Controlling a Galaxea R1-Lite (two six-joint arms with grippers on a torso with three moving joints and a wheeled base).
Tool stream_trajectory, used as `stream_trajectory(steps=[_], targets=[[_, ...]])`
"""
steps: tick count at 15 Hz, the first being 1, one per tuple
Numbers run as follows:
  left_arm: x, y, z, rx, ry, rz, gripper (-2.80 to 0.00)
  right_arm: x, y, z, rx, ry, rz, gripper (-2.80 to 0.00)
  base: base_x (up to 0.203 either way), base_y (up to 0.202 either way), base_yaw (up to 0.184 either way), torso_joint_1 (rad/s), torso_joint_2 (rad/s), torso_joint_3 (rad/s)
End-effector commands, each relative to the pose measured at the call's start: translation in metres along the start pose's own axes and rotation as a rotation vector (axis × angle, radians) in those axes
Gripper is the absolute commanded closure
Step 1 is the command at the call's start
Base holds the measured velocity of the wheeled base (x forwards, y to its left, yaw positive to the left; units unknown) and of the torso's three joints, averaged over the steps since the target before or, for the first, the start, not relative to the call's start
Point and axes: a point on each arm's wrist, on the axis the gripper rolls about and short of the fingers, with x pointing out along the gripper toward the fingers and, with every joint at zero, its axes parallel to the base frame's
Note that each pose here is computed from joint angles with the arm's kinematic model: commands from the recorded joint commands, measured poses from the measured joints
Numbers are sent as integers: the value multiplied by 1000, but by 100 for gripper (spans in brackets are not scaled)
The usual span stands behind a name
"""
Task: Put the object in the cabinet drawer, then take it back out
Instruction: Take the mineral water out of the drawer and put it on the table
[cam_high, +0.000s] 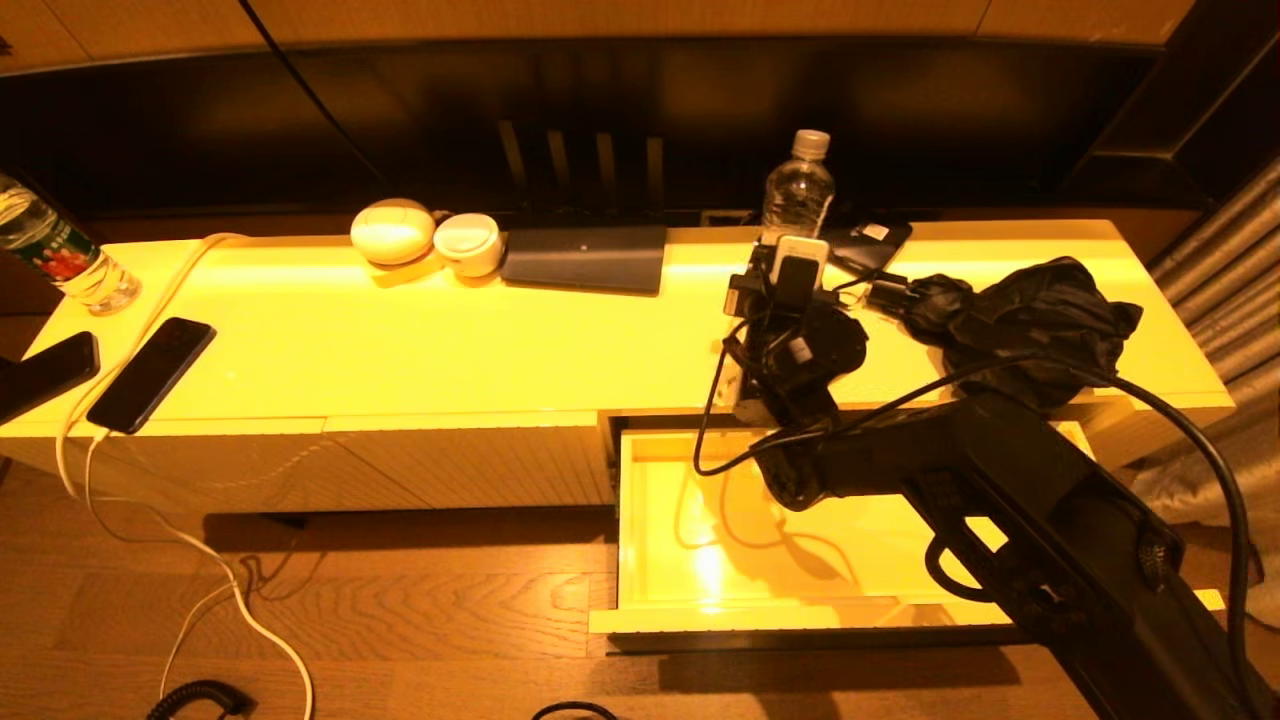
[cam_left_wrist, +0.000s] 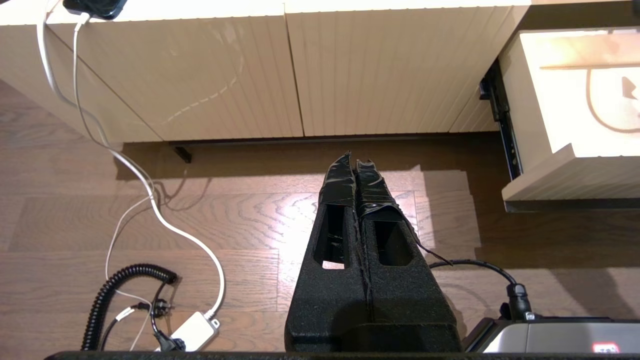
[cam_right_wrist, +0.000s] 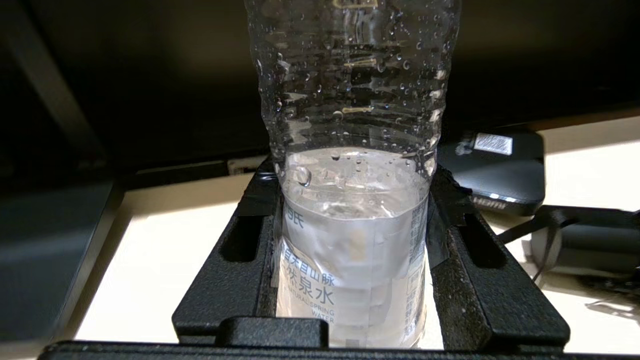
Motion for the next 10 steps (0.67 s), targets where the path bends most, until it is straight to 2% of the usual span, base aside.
stream_trajectory(steps=[1,6,10], targets=[[0,0,0,0,1,0,0,-11,5,-14,-15,-5,24,0,0,0,0,0,0,0],[0,0,0,0,1,0,0,-22,5,-33,-32,-30,79,0,0,0,0,0,0,0],[0,0,0,0,1,0,0,-23,3,-41,-44,-23,83,0,0,0,0,0,0,0]])
